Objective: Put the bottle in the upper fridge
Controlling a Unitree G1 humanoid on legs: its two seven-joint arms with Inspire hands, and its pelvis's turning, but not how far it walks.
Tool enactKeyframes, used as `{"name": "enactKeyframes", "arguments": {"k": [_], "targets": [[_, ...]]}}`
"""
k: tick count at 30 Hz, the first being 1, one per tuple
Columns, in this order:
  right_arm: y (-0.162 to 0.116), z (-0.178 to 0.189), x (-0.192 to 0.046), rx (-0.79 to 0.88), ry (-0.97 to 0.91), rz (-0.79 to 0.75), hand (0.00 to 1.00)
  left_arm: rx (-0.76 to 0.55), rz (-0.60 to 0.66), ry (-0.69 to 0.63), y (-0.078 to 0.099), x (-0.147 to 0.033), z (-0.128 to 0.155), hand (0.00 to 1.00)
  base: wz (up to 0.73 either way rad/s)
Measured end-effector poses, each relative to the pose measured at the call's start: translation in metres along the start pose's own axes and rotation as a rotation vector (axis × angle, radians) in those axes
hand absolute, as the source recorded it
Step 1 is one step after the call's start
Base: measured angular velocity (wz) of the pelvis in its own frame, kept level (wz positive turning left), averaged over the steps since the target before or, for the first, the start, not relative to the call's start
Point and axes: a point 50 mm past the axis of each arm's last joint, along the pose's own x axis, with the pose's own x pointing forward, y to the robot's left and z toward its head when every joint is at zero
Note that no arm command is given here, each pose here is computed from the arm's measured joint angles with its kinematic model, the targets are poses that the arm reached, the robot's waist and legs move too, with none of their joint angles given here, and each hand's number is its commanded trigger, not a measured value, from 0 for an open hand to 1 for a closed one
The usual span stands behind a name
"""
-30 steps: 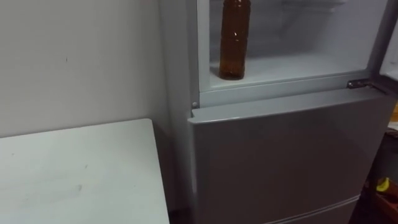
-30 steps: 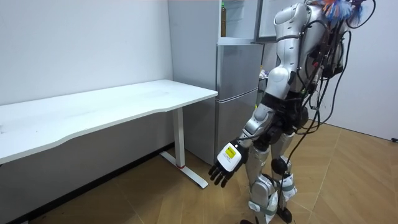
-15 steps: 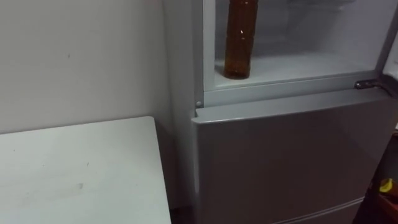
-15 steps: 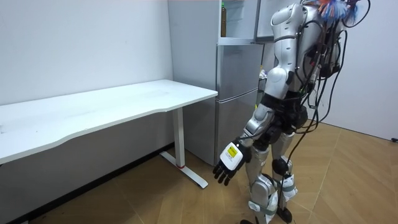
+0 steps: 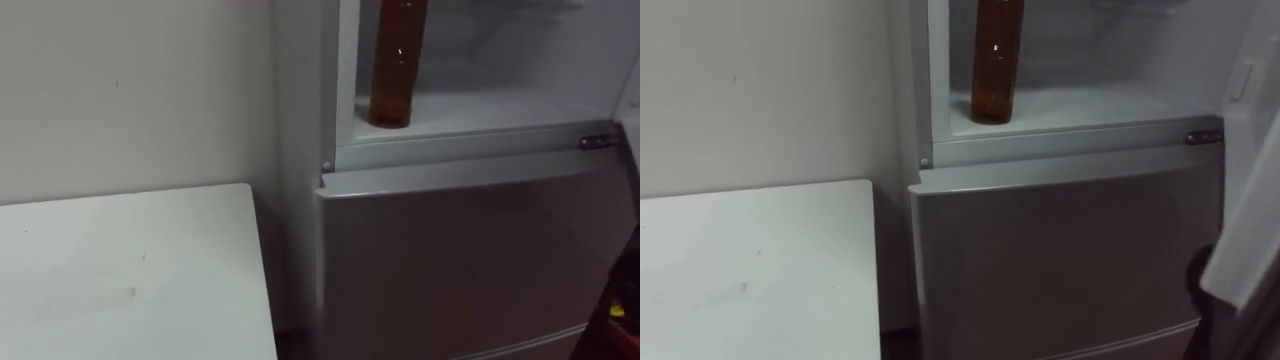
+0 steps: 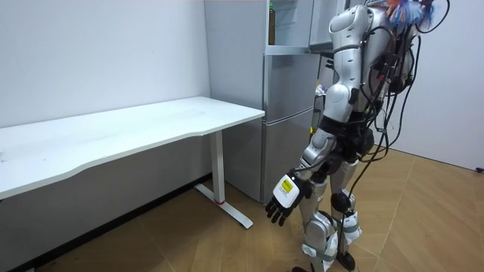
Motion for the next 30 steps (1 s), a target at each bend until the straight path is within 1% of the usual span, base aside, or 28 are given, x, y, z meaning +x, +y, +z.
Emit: {"name": "enactKeyframes", "arguments": {"k": [8, 10, 13, 23, 30], "targets": [[0.003, -0.0033, -0.0018, -0.011, 0.02, 0.054, 0.0, -0.001, -0.003, 0.0, -0.0001, 0.0001, 0.0002, 0.0, 0.06], [0.0041, -0.0037, -0.002, -0.043, 0.017, 0.073, 0.0, -0.001, -0.003, -0.001, -0.0001, 0.0001, 0.0005, 0.0, 0.0], [0.0052, -0.0037, -0.0021, -0.047, 0.016, 0.093, 0.0, -0.001, -0.003, -0.001, -0.0001, 0.0004, 0.0011, 0.0, 0.0], [0.0066, -0.0037, -0.0023, -0.052, 0.015, 0.122, 0.0, -0.002, -0.002, -0.005, -0.0001, 0.0008, 0.0025, 0.0, 0.03], [0.0077, -0.0031, -0.0025, -0.099, -0.003, 0.139, 0.0, -0.002, -0.002, -0.007, 0.0, 0.001, 0.0033, 0.0, 0.01]]}}
